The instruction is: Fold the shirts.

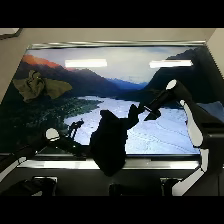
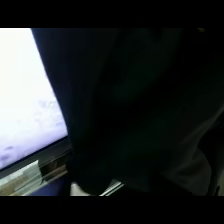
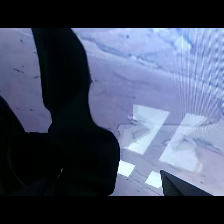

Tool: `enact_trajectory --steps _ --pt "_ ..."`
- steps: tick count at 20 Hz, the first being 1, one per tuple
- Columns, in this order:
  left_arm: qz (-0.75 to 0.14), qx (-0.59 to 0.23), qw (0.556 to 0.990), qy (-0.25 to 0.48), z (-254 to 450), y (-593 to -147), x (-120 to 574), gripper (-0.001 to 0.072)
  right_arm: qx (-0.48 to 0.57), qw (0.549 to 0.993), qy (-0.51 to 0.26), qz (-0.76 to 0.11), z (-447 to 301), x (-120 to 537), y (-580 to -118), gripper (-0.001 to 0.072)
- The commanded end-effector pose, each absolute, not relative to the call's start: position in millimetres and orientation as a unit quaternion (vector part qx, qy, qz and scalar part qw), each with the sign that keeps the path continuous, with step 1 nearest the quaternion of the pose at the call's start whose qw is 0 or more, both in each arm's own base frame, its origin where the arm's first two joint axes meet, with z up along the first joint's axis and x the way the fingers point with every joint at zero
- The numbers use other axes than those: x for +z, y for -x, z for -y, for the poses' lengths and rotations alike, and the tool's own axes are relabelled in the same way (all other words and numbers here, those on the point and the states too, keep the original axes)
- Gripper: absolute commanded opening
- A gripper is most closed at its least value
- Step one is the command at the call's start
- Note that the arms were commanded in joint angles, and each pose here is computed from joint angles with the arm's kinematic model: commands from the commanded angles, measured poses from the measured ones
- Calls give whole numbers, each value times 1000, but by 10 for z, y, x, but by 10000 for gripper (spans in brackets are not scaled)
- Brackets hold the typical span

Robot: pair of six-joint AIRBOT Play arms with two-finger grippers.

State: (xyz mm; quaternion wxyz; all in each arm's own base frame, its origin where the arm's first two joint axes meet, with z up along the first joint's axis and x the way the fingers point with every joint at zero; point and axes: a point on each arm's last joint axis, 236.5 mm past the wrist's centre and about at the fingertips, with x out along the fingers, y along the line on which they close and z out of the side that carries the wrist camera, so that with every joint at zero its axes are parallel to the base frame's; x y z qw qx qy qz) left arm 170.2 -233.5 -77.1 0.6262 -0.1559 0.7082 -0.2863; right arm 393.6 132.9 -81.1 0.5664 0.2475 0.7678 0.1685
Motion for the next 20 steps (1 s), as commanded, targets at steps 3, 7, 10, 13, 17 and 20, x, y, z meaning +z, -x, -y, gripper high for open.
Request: enact_trajectory --steps 3,7,10,13,17,20 --pt "-704 -285 626 176 2436 -1701 -797 29 178 572 -241 -764 -1595 -998 -3981 449" --pt "-681 -300 654 138 2278 -1914 -523 28 192 590 -247 -744 -1661 -926 -4095 35" --pt "-624 -266 730 80 1858 -2434 71 27 228 656 -220 -684 -1674 -383 -4374 33" --pt "-463 -224 855 73 1454 -3149 1481 27 254 783 -196 -533 -1666 914 -4851 31" --pt "-158 -197 965 67 1045 -3133 4088 27 229 942 -112 -218 -1297 3429 -4766 33" --pt "13 -174 984 46 830 -2568 5315 27 143 984 -89 -52 -786 4707 -3991 33"
